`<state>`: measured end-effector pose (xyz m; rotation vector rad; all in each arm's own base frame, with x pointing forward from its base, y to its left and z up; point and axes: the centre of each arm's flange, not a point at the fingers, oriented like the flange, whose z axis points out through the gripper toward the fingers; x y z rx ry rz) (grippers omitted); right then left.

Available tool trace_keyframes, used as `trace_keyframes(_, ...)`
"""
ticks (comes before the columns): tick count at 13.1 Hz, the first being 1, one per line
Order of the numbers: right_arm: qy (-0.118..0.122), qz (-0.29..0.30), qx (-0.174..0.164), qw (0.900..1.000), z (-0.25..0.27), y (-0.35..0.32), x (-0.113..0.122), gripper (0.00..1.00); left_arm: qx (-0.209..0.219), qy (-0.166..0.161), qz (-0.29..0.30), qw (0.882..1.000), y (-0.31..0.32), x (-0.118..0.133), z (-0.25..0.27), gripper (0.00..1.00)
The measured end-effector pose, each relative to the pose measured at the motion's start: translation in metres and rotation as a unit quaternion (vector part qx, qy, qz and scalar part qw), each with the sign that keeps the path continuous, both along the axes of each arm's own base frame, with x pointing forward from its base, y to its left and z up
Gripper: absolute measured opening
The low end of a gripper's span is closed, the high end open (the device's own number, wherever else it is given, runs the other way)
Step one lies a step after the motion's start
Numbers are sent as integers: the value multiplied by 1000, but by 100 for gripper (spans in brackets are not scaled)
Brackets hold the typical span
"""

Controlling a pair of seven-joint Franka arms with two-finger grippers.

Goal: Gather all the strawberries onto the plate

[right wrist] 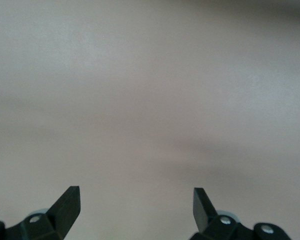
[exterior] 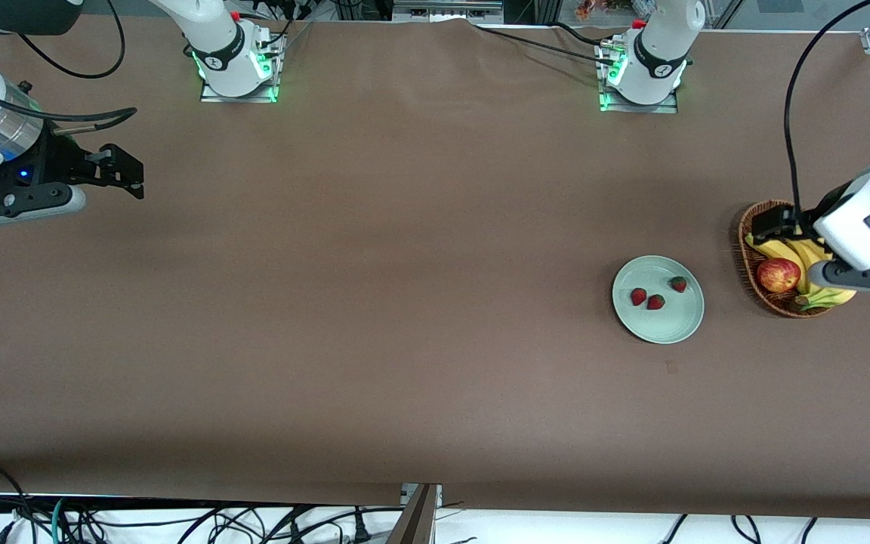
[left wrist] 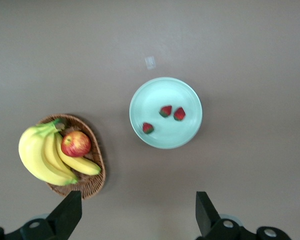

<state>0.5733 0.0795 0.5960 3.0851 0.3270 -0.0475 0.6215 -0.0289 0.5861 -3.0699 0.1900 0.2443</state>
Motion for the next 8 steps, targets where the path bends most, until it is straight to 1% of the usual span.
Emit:
trace_keyframes(1,0,0,0,1000,0,0,0,100,1,1,2,1000,-1,-11,3,100)
trace_keyframes(4,0,0,0,1000,0,0,0,100,6,-30,4,1000,-11,-50,7,100)
trace_keyframes(5,0,0,0,1000,-1,0,0,100,5,-35,3,999,-13,-61,7,100)
trace_keyframes(6,1,0,0,1000,-1,0,1,100,0,-36,5,999,-14,-67,7,100)
trace_keyframes(8,1,0,0,1000,-1,0,1,100,-11,-36,20,999,-15,-69,4,100)
